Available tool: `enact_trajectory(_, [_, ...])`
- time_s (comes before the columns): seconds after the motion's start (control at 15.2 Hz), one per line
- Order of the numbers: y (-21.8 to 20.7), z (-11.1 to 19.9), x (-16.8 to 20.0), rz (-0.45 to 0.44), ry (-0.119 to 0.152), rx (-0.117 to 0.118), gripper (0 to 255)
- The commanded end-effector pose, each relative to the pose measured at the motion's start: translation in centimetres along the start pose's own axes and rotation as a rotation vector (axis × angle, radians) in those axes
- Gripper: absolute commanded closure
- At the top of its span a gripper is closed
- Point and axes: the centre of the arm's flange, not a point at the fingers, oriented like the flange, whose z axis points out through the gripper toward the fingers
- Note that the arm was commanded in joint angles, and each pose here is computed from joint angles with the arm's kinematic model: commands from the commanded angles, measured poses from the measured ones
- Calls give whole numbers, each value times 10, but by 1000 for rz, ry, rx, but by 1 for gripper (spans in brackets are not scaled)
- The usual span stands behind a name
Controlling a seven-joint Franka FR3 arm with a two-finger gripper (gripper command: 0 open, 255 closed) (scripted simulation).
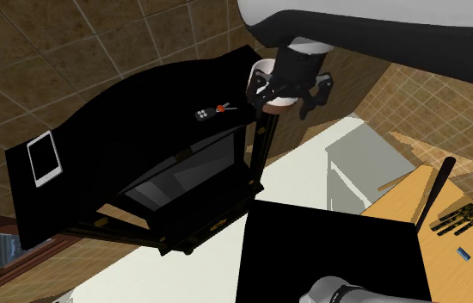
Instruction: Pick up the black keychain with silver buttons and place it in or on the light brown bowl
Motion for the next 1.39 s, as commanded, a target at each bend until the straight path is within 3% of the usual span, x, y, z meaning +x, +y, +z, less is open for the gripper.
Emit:
enact_trajectory(0.0, [-15,10,13,0,4,14,0])
enact_trajectory(0.92, [-149,71,102,-6,28,105,0])
enact_trajectory(1.32, [-156,99,105,-6,29,108,0])
